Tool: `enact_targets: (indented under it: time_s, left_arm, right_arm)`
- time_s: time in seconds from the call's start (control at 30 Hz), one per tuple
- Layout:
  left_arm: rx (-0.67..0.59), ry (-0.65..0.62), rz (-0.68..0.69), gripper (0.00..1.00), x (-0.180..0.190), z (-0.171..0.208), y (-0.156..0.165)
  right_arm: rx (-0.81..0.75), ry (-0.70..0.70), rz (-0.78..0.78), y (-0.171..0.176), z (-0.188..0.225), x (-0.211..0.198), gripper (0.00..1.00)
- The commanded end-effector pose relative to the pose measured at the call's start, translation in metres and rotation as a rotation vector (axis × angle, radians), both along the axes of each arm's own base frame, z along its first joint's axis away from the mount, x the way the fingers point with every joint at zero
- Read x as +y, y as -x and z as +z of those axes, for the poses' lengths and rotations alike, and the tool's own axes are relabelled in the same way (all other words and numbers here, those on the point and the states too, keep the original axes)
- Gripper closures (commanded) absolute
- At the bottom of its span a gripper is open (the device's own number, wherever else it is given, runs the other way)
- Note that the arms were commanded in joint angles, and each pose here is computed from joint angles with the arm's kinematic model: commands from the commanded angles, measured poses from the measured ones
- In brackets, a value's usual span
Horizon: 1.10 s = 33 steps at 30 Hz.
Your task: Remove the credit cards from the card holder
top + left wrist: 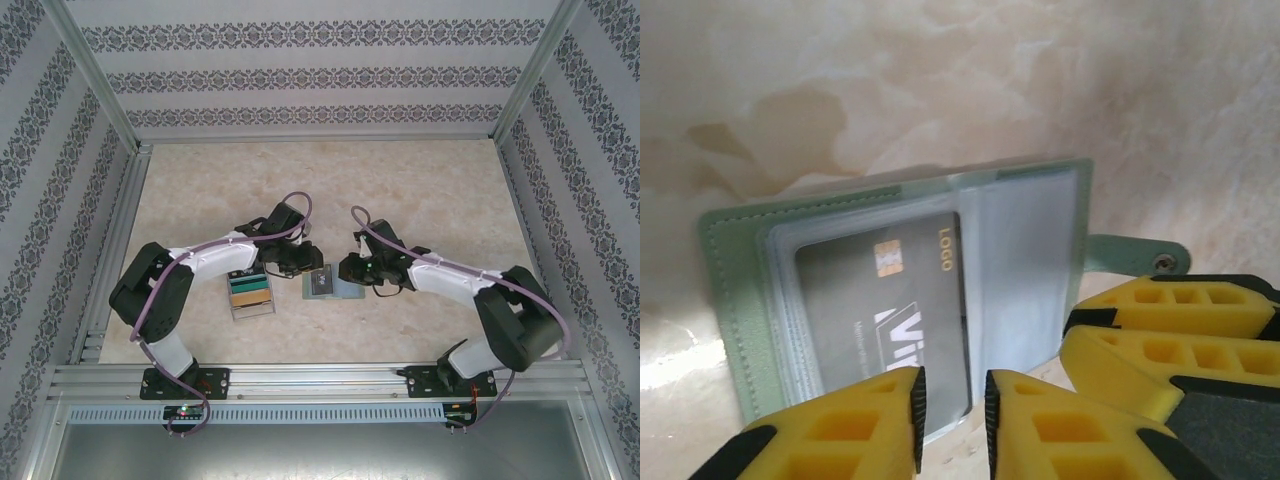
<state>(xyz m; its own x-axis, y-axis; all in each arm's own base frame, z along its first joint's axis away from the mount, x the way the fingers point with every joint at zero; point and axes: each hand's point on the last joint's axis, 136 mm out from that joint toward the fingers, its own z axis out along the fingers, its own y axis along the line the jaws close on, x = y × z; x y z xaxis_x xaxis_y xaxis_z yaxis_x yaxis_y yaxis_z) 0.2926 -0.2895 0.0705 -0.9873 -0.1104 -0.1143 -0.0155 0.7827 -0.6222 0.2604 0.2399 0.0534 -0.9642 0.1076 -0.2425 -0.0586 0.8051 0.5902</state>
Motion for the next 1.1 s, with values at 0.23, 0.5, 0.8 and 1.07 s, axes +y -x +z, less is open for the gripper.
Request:
enact_targets:
  time_s: [0.23, 0.5, 0.8, 1.07]
  left_arm:
    - [0.103, -0.070, -0.023, 0.84, 0.008, -0.040, 0.015]
    - [0.128, -0.095, -0.022, 0.84, 0.013, -0.049, 0.021]
    - [0.134, -0.094, -0.026, 0.85, 0.012, -0.052, 0.021]
    - [0.149, -0.086, -0.032, 0.85, 0.009, -0.056, 0.023]
  right_arm:
    - [0.072, -0.088, 0.048, 0.002, -0.008, 0.025, 0.85]
    - [0.099, -0.102, 0.049, 0.002, -0.015, 0.029, 0.85]
    - [0.130, -0.107, 0.052, 0.003, -0.025, 0.030, 0.85]
    - [0.140, -0.135, 0.057, 0.002, -0.024, 0.035, 0.84]
